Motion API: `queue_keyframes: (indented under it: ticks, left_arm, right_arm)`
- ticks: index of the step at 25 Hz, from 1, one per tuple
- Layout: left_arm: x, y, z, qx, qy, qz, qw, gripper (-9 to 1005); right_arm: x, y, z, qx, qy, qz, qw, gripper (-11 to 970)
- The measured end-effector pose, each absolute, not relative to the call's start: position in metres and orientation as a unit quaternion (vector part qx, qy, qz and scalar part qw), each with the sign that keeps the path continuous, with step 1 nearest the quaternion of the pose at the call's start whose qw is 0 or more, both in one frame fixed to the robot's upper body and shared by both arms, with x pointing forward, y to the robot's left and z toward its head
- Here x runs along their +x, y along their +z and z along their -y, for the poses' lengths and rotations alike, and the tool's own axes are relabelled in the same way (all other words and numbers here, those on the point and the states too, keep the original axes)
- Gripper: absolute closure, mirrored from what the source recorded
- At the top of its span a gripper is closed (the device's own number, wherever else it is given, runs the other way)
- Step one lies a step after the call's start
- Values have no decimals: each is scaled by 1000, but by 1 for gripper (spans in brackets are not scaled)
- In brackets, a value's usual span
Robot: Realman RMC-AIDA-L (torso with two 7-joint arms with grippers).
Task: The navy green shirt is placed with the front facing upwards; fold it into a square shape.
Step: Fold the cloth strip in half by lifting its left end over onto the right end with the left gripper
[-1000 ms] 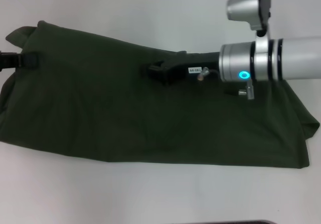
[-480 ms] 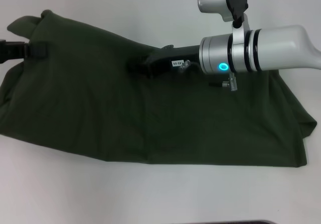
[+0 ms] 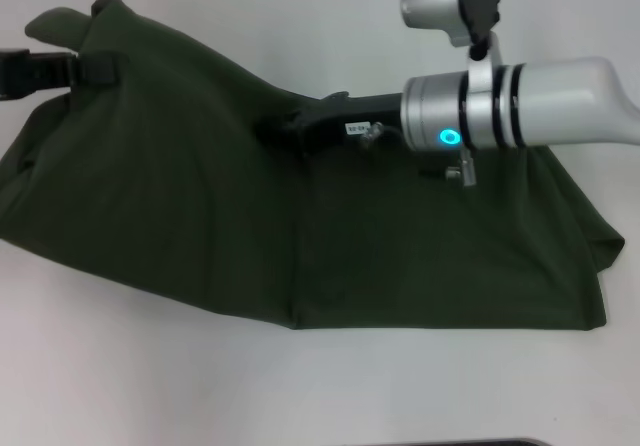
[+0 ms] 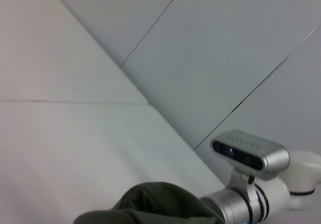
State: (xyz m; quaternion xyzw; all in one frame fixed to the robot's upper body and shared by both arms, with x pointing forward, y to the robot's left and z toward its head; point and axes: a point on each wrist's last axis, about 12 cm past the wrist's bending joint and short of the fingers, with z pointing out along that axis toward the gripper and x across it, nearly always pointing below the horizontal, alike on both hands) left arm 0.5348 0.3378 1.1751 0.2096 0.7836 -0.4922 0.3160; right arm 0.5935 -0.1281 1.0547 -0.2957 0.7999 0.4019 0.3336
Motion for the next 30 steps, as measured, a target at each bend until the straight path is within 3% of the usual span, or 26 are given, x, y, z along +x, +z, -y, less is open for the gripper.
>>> queue_keyframes:
  ticks: [14, 30]
  left_arm:
    - [542, 1180, -328, 212, -503, -771, 330, 929]
    - [545, 1185, -324, 218, -513, -757, 341, 928]
  right_arm:
    - [567, 1041, 166, -307, 427, -781, 337, 891]
    - [575, 1043, 127, -332, 408, -790, 315, 891]
